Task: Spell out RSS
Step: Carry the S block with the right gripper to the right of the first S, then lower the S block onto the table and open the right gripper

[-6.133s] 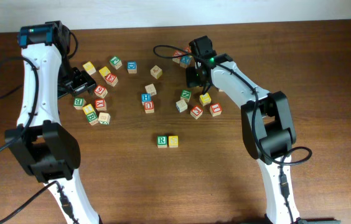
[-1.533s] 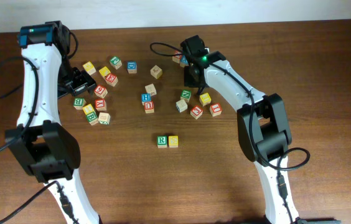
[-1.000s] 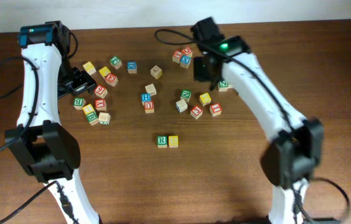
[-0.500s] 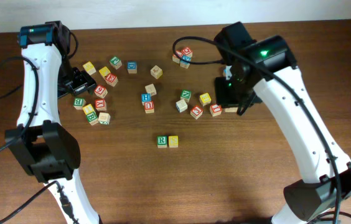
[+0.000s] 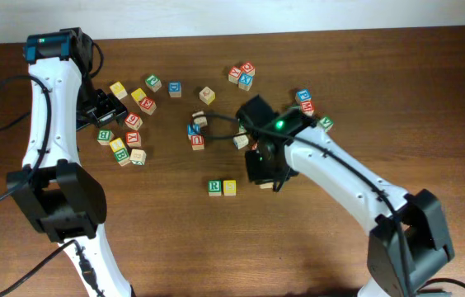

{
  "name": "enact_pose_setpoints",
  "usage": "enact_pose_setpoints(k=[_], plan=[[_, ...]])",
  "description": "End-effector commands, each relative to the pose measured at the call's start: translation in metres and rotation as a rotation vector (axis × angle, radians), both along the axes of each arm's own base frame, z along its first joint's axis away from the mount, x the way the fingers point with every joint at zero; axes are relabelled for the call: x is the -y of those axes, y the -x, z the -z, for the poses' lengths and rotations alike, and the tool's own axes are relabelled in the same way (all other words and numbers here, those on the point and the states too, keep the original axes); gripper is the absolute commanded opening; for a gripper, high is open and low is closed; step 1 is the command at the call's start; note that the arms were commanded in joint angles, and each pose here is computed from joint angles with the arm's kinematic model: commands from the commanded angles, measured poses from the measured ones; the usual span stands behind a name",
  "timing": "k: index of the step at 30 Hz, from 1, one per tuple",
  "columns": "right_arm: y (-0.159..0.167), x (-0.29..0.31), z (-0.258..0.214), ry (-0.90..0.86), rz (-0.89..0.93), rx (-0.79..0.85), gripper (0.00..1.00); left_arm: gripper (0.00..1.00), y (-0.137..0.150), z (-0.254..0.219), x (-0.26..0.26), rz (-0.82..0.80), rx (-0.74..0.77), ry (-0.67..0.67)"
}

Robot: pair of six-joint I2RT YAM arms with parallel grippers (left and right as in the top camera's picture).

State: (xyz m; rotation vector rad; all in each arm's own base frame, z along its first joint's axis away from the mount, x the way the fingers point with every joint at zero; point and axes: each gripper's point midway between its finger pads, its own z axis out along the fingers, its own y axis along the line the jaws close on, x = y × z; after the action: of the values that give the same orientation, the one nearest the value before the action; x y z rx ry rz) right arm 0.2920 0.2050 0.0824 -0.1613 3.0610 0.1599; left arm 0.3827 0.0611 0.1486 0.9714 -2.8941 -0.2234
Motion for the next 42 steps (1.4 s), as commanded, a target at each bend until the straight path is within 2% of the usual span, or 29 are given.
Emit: enact_pose_setpoints(k=[1,7,11,42], plan=[[0.009,-0.009,0.025,-0.036,0.004,0.0,0.27,0.99,-0.003,-0.001,-0.002,0.011,0.006,-0.011],[0.006,-0.022,0.042,-0.066,-0.026,0.061,0.27,0.99,-0.003,-0.001,-0.002,0.011,0.006,-0.011],[0.002,-0.02,0.047,-0.026,0.005,0.097,0.28,0.99,-0.003,-0.001,-0.002,0.011,0.006,-0.011],[-0.007,-0.026,0.062,0.01,0.04,0.172,0.28,0.99,-0.003,-0.001,-0.002,0.011,0.006,-0.011]])
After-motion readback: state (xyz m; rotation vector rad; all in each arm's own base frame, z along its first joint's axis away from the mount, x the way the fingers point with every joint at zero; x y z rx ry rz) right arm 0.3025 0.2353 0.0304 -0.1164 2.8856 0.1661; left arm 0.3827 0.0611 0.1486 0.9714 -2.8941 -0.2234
